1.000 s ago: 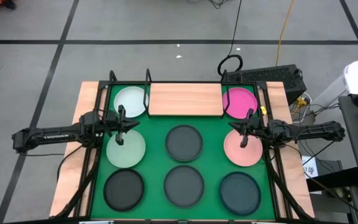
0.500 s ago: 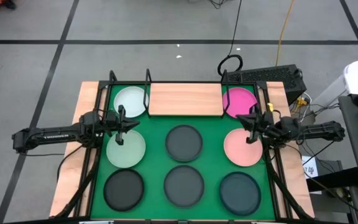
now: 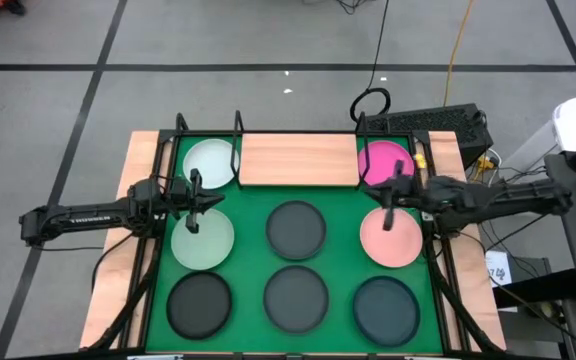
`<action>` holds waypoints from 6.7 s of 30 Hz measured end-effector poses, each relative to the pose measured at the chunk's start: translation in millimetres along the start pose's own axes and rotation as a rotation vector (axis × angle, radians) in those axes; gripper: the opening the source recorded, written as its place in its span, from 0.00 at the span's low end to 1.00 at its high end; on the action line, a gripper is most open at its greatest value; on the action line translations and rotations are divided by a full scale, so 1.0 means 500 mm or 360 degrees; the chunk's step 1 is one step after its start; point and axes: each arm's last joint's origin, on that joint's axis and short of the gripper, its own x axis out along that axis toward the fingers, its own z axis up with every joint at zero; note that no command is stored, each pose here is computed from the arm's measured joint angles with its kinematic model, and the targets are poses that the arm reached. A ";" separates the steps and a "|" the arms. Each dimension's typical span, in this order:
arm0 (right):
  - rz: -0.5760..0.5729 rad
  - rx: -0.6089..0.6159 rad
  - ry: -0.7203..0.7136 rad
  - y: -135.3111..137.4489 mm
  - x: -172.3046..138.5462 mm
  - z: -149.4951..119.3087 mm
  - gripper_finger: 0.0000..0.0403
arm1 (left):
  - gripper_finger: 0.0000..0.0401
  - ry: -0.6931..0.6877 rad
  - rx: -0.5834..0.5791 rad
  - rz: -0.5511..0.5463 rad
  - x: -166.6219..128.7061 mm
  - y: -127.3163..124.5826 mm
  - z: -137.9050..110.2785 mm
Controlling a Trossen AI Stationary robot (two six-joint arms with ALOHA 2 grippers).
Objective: Place and stack plates onto a shelf
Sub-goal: Put the top black plate on the shelf, then stack the white plate on top of the black plate on the shelf
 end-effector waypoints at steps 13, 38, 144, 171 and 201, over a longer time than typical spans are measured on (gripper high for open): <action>0.0374 -0.0435 0.0592 0.062 0.149 -0.092 0.30 | 0.01 0.0002 0.0000 0.0000 0.000 0.000 0.000; 0.0542 -0.1385 0.0695 0.140 0.252 -0.234 0.46 | 0.01 0.0001 0.0000 0.0001 0.000 0.000 0.000; 0.0144 -0.0307 -0.0483 -0.005 0.074 0.047 0.26 | 0.01 -0.0028 -0.0088 0.0039 0.000 0.001 0.003; 0.0145 -0.0307 -0.0474 -0.004 0.075 0.043 0.26 | 0.01 0.1157 -0.0303 0.1121 0.034 0.016 0.095; 0.0141 -0.0313 -0.0473 -0.004 0.075 0.043 0.26 | 0.28 0.2034 -0.0056 0.1393 0.123 0.096 -0.096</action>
